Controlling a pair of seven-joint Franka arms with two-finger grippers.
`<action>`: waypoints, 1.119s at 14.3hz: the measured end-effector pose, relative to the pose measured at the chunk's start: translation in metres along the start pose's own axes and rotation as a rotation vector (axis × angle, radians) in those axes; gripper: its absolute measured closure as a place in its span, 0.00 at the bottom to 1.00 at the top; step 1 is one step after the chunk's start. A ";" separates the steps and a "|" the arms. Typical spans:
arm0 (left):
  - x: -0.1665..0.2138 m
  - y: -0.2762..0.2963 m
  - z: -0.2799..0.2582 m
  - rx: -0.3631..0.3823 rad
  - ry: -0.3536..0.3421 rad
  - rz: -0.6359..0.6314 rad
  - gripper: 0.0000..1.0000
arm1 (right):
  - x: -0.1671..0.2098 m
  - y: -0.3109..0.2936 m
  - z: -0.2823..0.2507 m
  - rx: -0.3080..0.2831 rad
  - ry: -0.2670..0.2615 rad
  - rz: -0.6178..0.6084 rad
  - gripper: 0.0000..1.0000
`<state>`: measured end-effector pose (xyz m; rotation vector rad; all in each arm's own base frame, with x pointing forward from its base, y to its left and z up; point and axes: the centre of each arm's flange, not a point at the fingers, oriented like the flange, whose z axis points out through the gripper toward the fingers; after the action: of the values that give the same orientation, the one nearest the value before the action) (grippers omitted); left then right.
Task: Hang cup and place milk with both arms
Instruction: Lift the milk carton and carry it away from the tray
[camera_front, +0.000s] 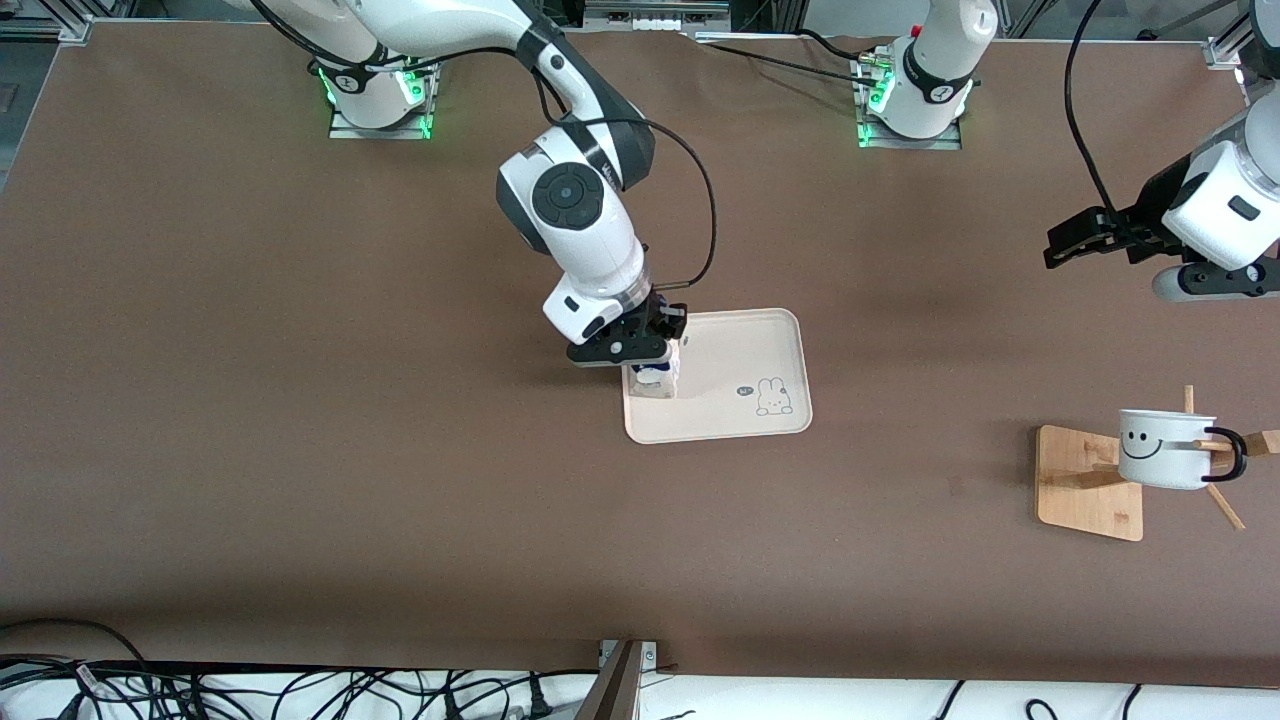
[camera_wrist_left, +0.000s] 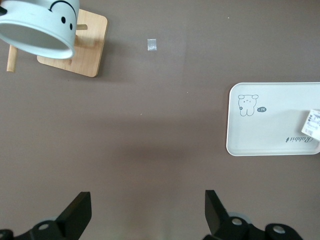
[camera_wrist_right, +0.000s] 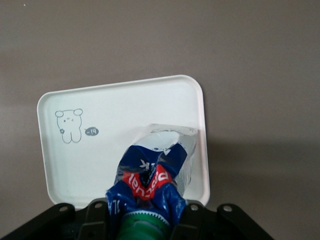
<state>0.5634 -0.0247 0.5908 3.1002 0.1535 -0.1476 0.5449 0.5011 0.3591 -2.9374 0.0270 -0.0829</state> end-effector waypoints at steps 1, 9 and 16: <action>0.000 -0.002 -0.002 -0.001 0.005 -0.004 0.00 | 0.000 0.003 -0.018 -0.014 -0.015 0.003 0.67; 0.000 -0.002 -0.014 -0.005 0.030 -0.004 0.00 | 0.093 0.183 -0.219 -0.159 -0.097 0.059 0.67; 0.000 0.001 -0.015 -0.005 0.031 0.002 0.00 | 0.126 0.389 -0.232 -0.170 -0.338 0.065 0.64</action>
<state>0.5648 -0.0247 0.6054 3.0991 0.1521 -0.0993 0.6523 0.0706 0.5140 -3.0723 0.0825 0.4462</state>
